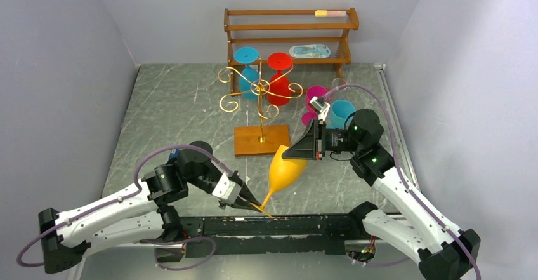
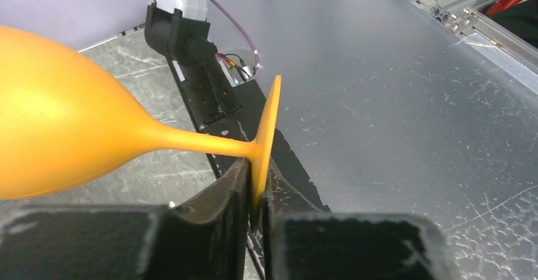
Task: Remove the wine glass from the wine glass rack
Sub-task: Place the wine glass at the center of the board.
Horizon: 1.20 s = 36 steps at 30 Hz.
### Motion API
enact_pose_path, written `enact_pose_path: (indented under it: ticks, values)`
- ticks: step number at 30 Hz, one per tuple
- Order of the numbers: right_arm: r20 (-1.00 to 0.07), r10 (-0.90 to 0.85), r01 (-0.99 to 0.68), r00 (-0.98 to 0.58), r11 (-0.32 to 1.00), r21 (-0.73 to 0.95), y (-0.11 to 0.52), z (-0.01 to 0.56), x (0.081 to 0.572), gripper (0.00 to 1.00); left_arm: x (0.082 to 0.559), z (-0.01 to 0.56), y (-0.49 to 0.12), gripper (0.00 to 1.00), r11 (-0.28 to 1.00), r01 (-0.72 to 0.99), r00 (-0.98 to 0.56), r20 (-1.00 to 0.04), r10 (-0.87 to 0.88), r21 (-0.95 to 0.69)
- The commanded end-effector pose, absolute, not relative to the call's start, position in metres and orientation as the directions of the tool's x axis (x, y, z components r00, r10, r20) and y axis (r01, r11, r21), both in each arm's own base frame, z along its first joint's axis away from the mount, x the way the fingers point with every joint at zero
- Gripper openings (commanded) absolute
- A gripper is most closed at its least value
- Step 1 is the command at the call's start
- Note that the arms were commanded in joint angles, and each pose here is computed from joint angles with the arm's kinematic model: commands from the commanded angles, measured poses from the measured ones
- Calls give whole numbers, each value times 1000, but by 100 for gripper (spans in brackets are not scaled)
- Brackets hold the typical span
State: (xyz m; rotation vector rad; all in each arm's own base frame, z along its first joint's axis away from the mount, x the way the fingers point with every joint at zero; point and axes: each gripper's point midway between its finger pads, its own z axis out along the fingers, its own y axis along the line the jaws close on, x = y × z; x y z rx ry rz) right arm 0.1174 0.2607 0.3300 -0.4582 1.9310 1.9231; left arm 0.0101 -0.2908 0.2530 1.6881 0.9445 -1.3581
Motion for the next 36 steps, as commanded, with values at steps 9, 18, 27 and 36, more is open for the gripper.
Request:
enact_pose_path:
  ticks: [9, 18, 27, 36]
  values:
    - [-541, 47, -540, -840, 32, 841, 261, 331, 119, 0, 26, 258, -297, 41, -350, 927, 175, -981, 81, 137]
    - [-573, 68, -559, -817, 152, 815, 257, 320, 131, 0, 40, 263, -290, 77, -256, 945, 233, -967, 99, 202]
    - [-657, 199, -556, -727, 390, 734, 237, 308, 163, 0, 53, 285, -286, 86, -134, 966, 230, -972, 42, 223]
    - [-755, 290, -249, -589, 823, 511, 155, 265, 209, 0, 86, 316, -291, 97, 97, 986, 141, -989, -51, 136]
